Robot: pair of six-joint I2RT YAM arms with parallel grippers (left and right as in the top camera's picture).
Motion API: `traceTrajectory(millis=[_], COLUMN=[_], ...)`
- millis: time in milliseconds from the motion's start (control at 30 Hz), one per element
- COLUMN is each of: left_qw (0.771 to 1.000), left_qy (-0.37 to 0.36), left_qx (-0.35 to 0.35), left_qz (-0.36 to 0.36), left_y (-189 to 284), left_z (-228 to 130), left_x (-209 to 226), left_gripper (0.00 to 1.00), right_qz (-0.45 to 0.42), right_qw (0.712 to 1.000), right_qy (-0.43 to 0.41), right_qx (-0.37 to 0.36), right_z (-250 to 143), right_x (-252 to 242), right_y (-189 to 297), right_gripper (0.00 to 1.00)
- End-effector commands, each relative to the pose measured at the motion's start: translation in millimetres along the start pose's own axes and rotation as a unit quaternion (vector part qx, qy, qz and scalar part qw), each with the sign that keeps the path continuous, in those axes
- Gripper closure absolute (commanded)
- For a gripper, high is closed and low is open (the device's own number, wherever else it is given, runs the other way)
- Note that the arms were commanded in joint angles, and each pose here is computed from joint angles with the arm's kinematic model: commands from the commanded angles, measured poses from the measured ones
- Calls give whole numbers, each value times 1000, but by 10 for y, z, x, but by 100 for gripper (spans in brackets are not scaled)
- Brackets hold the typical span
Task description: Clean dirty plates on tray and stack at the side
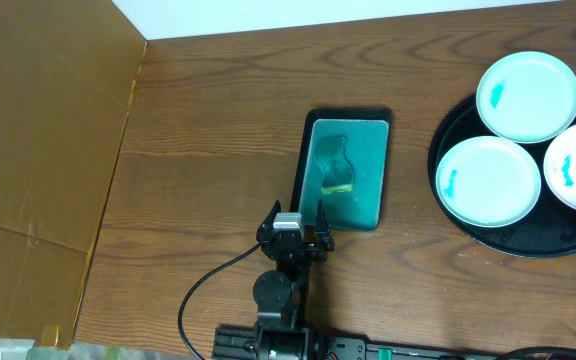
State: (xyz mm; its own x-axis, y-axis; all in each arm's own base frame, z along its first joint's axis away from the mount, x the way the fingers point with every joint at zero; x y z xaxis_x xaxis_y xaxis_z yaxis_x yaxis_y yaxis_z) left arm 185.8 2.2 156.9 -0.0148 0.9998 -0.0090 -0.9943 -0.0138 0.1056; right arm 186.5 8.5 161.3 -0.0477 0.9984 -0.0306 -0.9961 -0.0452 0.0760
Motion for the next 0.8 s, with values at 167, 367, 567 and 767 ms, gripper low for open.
traceTrajectory(millis=[167,367,567,767], left_qw=[1000,1000,1000,999], left_qy=[-9,-9,-9,-9], left_qx=[26,26,26,31], left_qz=[3,3,3,3], left_y=[-1,-1,-1,-6], left_z=[-115,-114,-114,-130], left_x=[3,3,3,3], left_gripper=[19,19,19,19], right_qz=[-4,-4,-4,-4], right_qw=[1000,1000,1000,1000], right_qy=[4,4,4,4], right_qx=[3,3,3,3], right_z=[-14,-14,-14,-14], right_x=[-17,-17,-17,-17], right_y=[-1,-1,-1,-1], right_gripper=[1,1,1,1])
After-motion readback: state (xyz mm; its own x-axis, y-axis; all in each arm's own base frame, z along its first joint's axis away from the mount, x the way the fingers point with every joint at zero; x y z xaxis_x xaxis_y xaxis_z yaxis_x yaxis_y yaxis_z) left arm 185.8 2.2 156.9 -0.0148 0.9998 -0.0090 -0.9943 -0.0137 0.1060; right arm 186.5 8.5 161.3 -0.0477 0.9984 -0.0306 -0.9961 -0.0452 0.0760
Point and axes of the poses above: each gripper's point midway between its finger pads, its own y axis back along the fingers, its own x axis along the line the jaws close on, z = x × y, the point moved 6 cm from there along y, back along the fingers
